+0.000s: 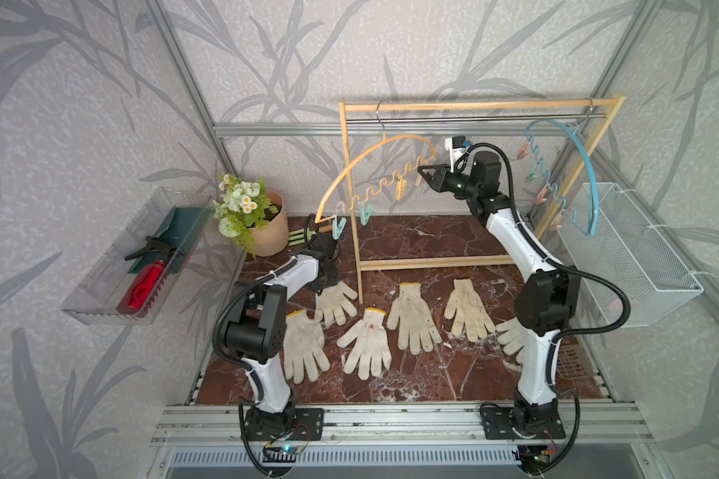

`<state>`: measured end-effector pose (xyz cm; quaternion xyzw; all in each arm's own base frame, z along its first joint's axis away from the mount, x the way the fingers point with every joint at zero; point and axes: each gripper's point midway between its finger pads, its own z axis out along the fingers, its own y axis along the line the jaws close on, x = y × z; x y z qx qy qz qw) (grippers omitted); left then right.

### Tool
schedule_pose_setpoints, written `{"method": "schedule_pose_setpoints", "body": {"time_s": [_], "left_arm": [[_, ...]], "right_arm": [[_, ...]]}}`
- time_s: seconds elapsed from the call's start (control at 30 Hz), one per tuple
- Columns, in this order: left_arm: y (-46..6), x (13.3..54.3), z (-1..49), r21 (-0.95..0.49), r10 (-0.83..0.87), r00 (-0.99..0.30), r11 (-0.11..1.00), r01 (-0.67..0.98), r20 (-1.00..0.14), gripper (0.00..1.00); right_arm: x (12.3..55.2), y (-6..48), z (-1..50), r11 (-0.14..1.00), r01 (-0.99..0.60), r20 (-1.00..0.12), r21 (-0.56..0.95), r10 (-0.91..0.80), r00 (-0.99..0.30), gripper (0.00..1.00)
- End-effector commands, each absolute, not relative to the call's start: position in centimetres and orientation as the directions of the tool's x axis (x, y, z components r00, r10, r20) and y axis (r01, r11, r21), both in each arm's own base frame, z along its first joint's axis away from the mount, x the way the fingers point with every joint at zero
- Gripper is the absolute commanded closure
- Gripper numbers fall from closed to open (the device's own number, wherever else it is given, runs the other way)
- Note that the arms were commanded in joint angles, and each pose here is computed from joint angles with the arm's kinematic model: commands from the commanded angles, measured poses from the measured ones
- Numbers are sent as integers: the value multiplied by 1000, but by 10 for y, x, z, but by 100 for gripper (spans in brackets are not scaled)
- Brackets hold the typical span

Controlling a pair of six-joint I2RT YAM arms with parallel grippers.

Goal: Clip the gloves onto a hanger to dry
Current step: Pick up the glove from the center of the board.

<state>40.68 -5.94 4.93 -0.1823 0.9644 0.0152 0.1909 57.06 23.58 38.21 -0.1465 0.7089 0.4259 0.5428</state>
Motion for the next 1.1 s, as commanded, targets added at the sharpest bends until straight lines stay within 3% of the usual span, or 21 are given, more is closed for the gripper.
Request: {"method": "schedule_pose_setpoints", "body": {"time_s": [0.0, 0.13, 0.23, 0.37, 0.43, 0.67, 1.07], "left_arm": [[-58, 415, 44, -39, -372, -852, 922, -385, -368, 55], [-58, 409, 23, -7, -362, -875, 925, -380, -321, 49], [-57, 403, 10, 14, -360, -887, 925, -380, -290, 50], [-55, 396, 5, 25, -355, -891, 926, -377, -283, 84], [-55, 396, 15, 9, -353, -883, 928, -373, -309, 94], [-73, 387, 73, -102, -303, -843, 952, -288, -444, 99], [-173, 372, 157, -246, -123, -729, 967, 65, -673, 100]], "right_arm": [[555, 235, 413, 586, -704, -916, 401, 261, -304, 77], [556, 236, 413, 585, -704, -916, 402, 263, -304, 78], [556, 236, 412, 584, -704, -915, 404, 263, -307, 77], [557, 237, 410, 579, -705, -912, 409, 264, -313, 77], [556, 238, 408, 578, -705, -912, 411, 262, -317, 78], [553, 237, 409, 581, -703, -912, 411, 264, -315, 78], [545, 234, 422, 583, -709, -918, 397, 269, -293, 79]]}}
